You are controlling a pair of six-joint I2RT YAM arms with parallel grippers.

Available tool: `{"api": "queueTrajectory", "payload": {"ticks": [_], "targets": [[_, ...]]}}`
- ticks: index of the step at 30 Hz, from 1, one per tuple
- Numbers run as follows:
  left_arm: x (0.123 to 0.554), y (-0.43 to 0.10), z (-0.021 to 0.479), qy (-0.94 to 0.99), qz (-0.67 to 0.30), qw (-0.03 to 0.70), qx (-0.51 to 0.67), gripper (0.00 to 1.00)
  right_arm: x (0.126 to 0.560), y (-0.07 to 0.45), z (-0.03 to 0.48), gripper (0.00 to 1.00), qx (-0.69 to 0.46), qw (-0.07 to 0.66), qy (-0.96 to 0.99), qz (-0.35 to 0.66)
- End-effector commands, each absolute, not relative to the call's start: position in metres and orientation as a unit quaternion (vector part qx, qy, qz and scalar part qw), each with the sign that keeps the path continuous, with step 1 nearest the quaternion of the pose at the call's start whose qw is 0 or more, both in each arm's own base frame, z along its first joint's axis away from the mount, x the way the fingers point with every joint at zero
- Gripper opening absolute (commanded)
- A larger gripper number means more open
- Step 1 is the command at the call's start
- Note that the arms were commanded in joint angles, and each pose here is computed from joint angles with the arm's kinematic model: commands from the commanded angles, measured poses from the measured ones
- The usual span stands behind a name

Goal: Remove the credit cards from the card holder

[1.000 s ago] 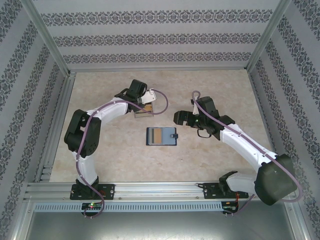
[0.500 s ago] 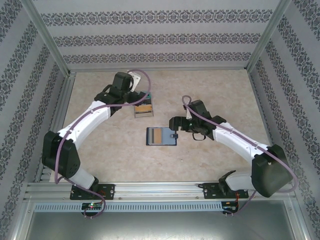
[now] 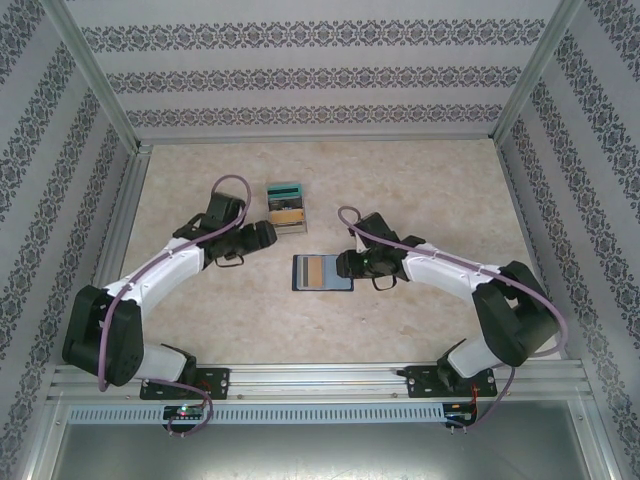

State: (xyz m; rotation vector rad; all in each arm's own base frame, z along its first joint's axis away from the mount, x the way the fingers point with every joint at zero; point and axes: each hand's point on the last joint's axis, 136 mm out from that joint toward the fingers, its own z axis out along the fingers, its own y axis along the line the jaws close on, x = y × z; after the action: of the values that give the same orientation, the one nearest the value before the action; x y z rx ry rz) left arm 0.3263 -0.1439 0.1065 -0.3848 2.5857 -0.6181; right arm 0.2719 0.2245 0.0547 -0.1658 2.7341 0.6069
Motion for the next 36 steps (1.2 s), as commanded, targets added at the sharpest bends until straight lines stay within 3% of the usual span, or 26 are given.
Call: {"api": "queueTrajectory", "payload": {"ticks": [1,4,15,28,36], "targets": [[0.322,-0.171,0.118,0.916,-0.295,0.215,-0.167,0.74,0.266,0.224,0.041,0.45,-0.056,0.157,0.964,0.206],[0.313,-0.189,0.104,0.916,-0.312,0.192,-0.163,0.63,0.264,0.224,0.035,0.4,-0.057,0.151,0.966,0.201],[0.297,-0.259,0.061,0.93,-0.327,0.12,-0.115,0.5,0.26,0.228,0.019,0.27,-0.062,0.131,0.971,0.19],[0.293,-0.271,0.041,0.943,-0.308,0.085,-0.098,0.49,0.258,0.226,0.018,0.26,-0.06,0.13,0.971,0.189],[0.298,-0.263,0.061,0.949,-0.279,0.115,-0.086,0.49,0.258,0.226,0.017,0.26,-0.058,0.129,0.972,0.187]]}}
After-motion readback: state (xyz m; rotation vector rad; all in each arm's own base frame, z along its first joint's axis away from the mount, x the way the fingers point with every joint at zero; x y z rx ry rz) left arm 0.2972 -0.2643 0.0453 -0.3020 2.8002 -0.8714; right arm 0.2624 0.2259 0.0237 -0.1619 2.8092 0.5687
